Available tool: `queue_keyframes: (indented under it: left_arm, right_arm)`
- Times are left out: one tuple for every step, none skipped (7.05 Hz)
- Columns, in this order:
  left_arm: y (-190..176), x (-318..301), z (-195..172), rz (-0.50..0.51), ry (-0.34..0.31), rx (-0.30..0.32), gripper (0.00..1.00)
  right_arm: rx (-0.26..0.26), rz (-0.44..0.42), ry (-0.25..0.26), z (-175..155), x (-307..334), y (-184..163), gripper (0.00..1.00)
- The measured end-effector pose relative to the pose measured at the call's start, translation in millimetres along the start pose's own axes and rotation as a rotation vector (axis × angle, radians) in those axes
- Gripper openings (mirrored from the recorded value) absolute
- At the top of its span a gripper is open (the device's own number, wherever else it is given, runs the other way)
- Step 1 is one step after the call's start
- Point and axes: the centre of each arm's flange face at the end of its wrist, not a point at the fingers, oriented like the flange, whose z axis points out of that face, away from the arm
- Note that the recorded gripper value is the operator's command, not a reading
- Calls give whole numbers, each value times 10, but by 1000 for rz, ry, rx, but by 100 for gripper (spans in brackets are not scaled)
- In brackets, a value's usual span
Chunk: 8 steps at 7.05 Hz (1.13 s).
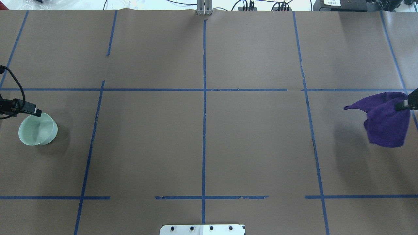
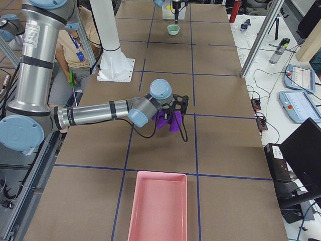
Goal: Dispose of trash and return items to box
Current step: 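Carry the purple cloth into the pink tray while left gripper reaches for bowl, then lower the left gripper onto the green bowl rim and grasp it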
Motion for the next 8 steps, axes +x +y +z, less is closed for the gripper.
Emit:
queue_keyframes:
  left_arm:
    - [16,7,21,0,-1,-5,100]
    - [31,16,42,-1,-1,-10,100]
    - [40,23,56,-9,-2,-13,100]
    - [50,33,78,-21,-7,-13,100]
    - [61,52,115,-29,-17,-9,100]
    - [75,73,163,-35,-31,-3,100]
    - [102,74,213,-37,-49,1,100]
    - [147,83,276,-42,-62,-2,100]
  right_arm:
    - [50,-26,12,-297,392,-44,0]
    - [94,-53,43,-551,794,-100,0]
    - [125,-79,89,-806,1163,-148,0]
    - [140,-122,158,-1084,1544,-180,0]
    - [132,-163,227,-1337,1860,-265,0]
    - [115,-203,284,-1587,2169,-472,0]
    - [91,-242,336,-1751,2447,-680,0]
    - [60,-271,399,-1822,2672,-803,0]
